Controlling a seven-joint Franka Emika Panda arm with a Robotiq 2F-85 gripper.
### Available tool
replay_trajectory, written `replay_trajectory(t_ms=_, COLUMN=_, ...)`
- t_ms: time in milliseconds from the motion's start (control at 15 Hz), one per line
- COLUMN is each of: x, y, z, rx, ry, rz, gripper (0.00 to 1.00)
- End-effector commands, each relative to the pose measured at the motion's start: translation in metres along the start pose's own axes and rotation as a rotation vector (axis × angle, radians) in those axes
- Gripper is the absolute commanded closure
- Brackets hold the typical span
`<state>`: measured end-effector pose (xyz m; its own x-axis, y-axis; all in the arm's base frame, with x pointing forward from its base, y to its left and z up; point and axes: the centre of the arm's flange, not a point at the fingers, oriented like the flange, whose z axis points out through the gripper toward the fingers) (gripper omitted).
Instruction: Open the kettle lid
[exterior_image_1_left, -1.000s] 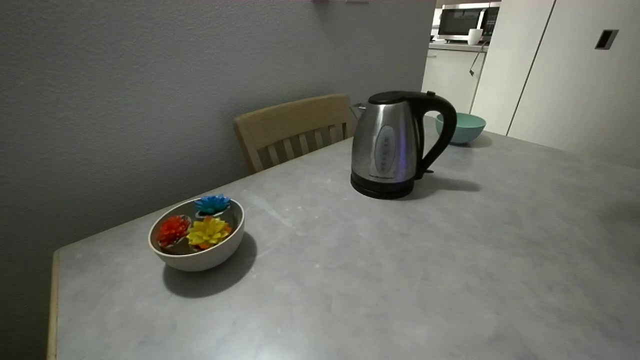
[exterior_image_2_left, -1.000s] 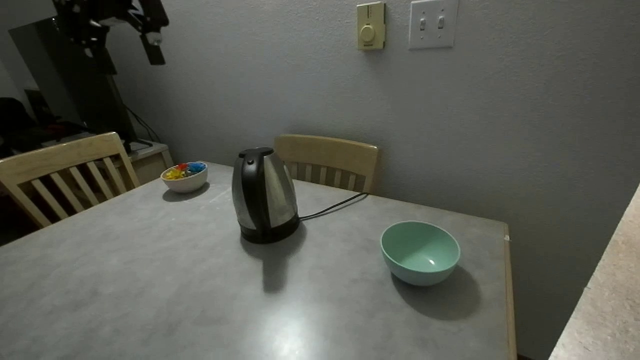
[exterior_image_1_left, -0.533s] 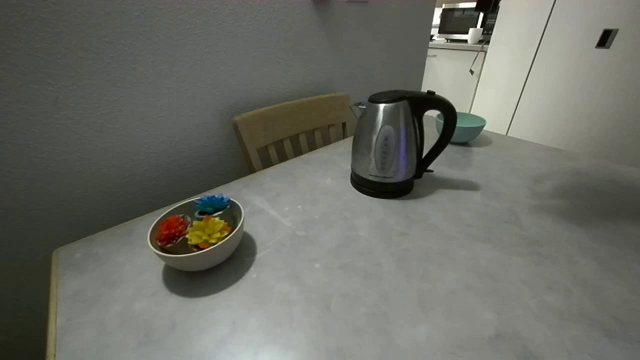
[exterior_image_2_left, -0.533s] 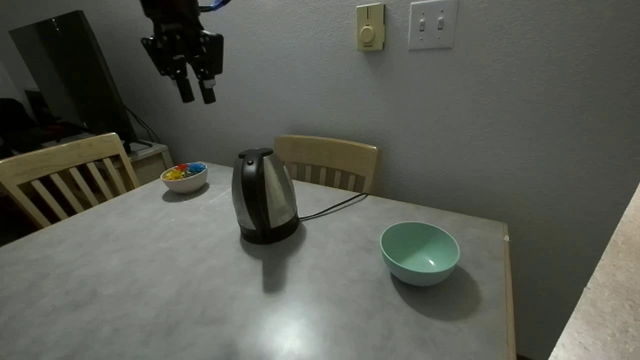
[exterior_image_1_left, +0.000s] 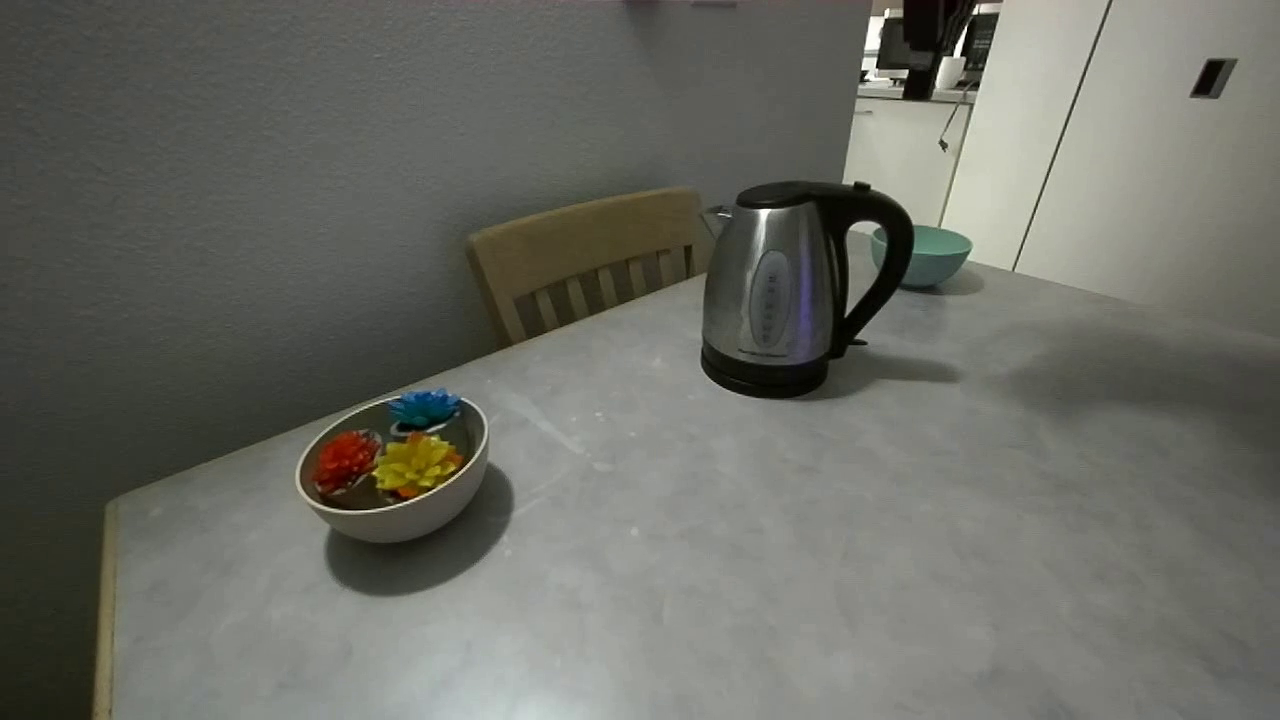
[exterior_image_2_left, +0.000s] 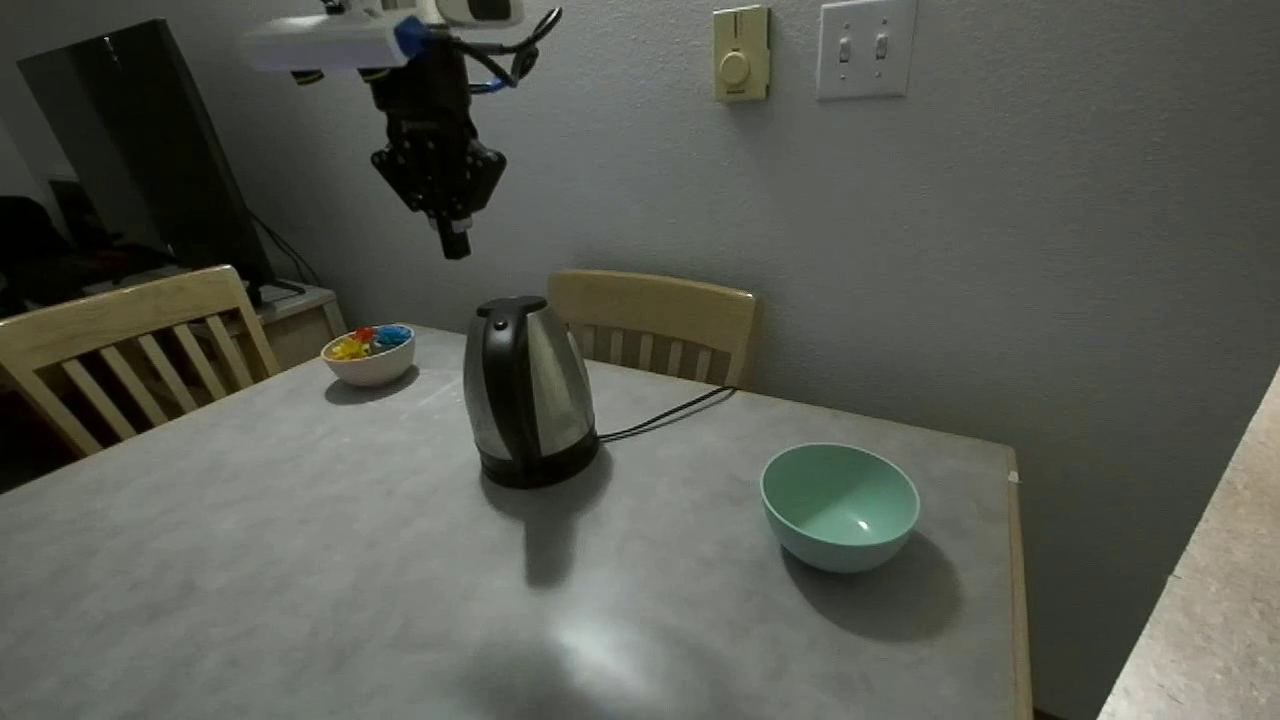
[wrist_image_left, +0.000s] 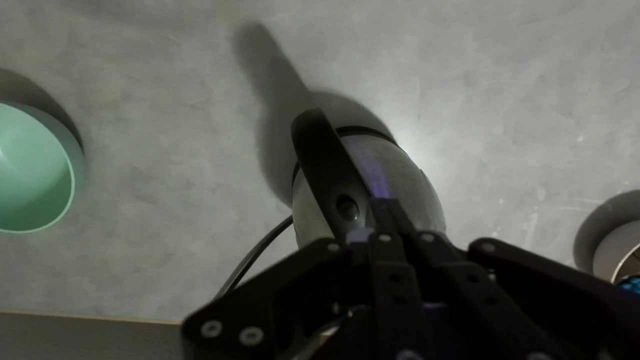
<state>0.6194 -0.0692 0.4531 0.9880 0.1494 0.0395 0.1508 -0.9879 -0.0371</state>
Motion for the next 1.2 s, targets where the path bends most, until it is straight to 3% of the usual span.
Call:
replay_trajectory(t_ms=0, x=0.024, y=0.013, z=0.020, rx=0.028, ry=-0.008, rz=0.029, gripper=1.00)
replay_trajectory(t_ms=467, x=0.040, y=0.021, z=0.032, rx=0.049, ry=-0.012, rz=0.050, gripper=1.00)
replay_trajectory(t_ms=1133, x=0.047, y=0.016, z=0.088, rx=0.089, ry=-0.164, rz=0.066, gripper=1.00)
